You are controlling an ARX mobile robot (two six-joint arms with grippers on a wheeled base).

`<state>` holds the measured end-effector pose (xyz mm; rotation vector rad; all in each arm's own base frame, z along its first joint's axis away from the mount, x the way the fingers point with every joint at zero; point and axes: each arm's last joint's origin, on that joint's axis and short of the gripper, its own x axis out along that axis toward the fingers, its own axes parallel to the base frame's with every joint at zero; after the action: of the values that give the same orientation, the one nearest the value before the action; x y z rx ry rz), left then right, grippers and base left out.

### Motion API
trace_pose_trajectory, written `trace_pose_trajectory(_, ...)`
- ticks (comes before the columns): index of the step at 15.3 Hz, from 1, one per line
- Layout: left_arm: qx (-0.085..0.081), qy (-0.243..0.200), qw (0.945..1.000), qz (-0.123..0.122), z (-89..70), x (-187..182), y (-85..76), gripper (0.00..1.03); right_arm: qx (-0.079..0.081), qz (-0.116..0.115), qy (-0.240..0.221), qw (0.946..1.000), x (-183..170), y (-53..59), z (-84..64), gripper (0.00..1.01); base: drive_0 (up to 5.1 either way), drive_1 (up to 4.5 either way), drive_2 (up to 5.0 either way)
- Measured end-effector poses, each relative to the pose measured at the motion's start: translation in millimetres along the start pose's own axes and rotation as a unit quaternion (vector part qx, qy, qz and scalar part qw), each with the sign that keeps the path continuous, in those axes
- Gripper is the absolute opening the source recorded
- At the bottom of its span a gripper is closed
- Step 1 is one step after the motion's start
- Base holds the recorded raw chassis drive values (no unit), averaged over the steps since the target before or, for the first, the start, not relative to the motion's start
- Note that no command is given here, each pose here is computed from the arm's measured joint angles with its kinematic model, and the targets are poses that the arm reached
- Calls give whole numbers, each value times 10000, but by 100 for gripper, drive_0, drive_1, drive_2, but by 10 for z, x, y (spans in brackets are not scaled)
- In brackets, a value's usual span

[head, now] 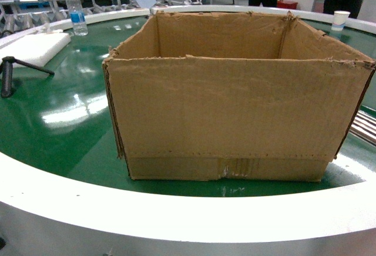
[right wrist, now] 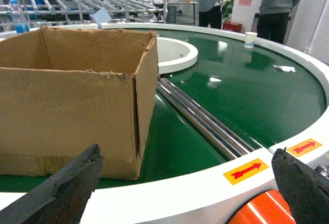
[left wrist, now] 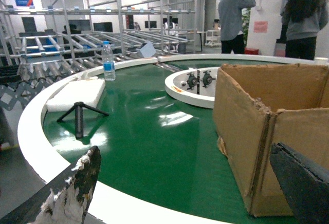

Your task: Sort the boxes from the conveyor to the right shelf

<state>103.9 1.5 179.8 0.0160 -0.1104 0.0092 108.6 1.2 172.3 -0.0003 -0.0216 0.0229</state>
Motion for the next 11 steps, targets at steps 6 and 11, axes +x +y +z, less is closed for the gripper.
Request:
trace_pose_trajectory(6,-7,157,9964,-834,561,745,-174,98,-101,412,428,9982,811,120,640,98,0,0,0)
trace_pose_trajectory(11,-133,1275,9793,-1565,1164,1902,-429,98,-237,1015,1482,9835,1902,314,1156,98,0,0,0)
